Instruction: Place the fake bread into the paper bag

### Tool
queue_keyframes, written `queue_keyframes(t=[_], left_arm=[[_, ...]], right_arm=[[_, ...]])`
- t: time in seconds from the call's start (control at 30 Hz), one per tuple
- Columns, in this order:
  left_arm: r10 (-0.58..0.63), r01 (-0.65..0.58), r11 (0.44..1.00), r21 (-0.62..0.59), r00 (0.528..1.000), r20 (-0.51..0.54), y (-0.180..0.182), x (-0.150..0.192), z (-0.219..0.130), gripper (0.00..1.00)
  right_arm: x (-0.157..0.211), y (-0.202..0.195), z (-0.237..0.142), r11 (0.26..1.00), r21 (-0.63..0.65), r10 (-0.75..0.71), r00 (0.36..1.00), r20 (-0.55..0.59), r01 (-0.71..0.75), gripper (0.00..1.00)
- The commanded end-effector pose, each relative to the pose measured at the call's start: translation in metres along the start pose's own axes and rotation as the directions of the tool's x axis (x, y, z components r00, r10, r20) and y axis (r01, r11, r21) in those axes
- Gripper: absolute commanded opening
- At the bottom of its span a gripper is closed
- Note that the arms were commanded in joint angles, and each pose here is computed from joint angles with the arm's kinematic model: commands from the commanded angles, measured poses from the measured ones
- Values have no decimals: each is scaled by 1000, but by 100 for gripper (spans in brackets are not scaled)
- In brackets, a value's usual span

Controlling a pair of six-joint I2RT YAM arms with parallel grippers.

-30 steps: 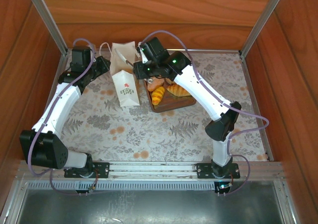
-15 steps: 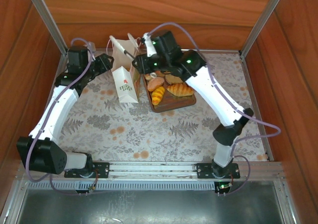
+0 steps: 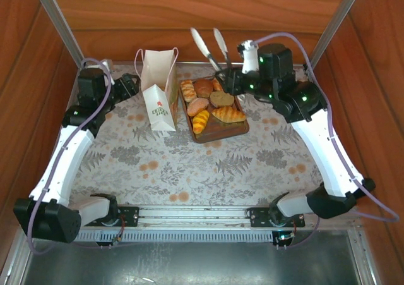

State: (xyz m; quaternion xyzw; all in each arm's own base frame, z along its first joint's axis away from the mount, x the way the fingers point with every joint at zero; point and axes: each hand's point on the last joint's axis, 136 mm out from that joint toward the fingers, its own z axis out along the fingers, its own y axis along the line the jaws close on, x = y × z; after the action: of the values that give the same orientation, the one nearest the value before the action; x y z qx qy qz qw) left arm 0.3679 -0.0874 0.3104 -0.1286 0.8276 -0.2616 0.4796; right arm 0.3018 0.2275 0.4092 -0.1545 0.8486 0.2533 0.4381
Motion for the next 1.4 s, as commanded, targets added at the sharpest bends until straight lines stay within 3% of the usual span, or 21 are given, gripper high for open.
queue_keyframes(t=[0.0, 0.13, 0.33, 0.67, 0.83, 1.03, 1.37], left_arm=[[11, -6, 998, -61, 996, 86, 16, -7, -10, 80], [-11, 24, 995, -96, 991, 135, 31, 0, -17, 83], [-46, 66, 993, -99, 981, 188, 40, 3, -23, 85], [-43, 63, 992, -107, 983, 180, 42, 1, -23, 86], [-45, 66, 991, -113, 983, 178, 44, 2, -22, 86], [-46, 66, 991, -117, 984, 172, 44, 3, -20, 86], [-49, 70, 990, -125, 986, 162, 47, 4, -16, 86]], right_arm=[[47, -47, 5, 986, 151, -49, 991, -125, 68, 56], [99, -89, 9, 936, 240, -189, 941, -282, 259, 57], [152, -121, 21, 847, 209, -361, 819, -446, 488, 58], [186, -159, 51, 687, 124, -531, 612, -586, 716, 61], [197, -167, 66, 660, 47, -571, 541, -617, 750, 61], [204, -177, 80, 671, 1, -578, 524, -626, 741, 62], [222, -202, 100, 667, -54, -549, 442, -709, 743, 62]])
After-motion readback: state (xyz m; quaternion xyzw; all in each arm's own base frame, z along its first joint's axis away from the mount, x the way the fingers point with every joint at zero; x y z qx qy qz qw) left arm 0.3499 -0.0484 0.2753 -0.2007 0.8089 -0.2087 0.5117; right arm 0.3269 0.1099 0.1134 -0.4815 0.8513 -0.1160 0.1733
